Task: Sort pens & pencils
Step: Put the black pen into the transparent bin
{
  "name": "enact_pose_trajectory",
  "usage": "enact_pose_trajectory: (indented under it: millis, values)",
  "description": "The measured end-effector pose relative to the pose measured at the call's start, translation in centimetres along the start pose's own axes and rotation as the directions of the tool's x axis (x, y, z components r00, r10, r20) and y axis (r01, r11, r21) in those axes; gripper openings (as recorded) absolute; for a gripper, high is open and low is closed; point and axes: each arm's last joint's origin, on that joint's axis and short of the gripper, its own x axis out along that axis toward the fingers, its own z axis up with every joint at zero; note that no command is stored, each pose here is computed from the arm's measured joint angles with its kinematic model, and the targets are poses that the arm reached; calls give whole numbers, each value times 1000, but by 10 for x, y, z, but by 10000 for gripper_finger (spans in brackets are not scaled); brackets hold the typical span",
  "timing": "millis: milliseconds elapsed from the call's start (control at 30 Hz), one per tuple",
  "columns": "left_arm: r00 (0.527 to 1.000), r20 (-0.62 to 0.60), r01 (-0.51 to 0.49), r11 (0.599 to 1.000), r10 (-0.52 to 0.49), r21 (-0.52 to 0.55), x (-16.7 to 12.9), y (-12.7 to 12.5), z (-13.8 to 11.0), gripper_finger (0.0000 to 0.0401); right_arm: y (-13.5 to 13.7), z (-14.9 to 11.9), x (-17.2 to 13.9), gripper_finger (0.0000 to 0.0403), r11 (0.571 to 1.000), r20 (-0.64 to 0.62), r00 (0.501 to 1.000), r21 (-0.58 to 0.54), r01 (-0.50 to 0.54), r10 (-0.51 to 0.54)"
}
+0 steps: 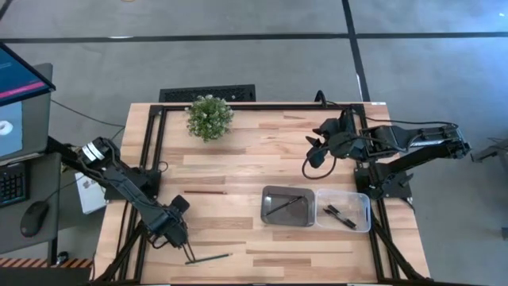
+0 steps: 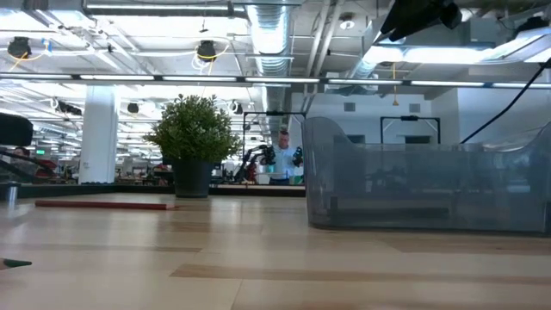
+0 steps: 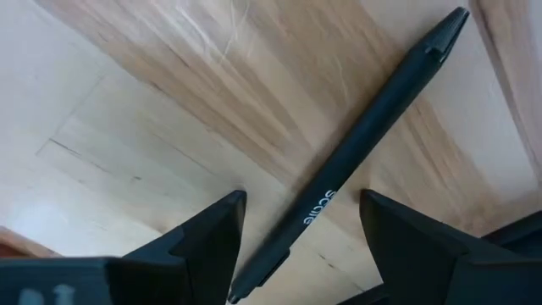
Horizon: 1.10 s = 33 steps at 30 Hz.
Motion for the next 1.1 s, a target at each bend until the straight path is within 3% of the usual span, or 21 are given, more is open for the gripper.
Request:
enact_pose_trajectory:
  millis: [267,567,700,833,1100]
  values:
    - [1000,-14,24,998,-25,-51,1,0,-1,226,1,0,0,182,1000,-13,1000,0,-24,24]
    - [993,-117,18,998,-25,-62,4,1,-11,135,1,0,0,182,1000,-11,1000,13,-25,25]
    - [991,-131,7,1000,-8,-13,9,1,-6,108,1,0,0,182,999,-10,1000,21,-26,26]
    - [991,-134,-27,999,23,-32,11,2,-5,101,1,0,0,182,999,-9,1000,21,-26,27]
    - [995,-99,8,998,-13,-54,12,1,-1,99,1,0,0,182,999,-9,1000,21,-27,27]
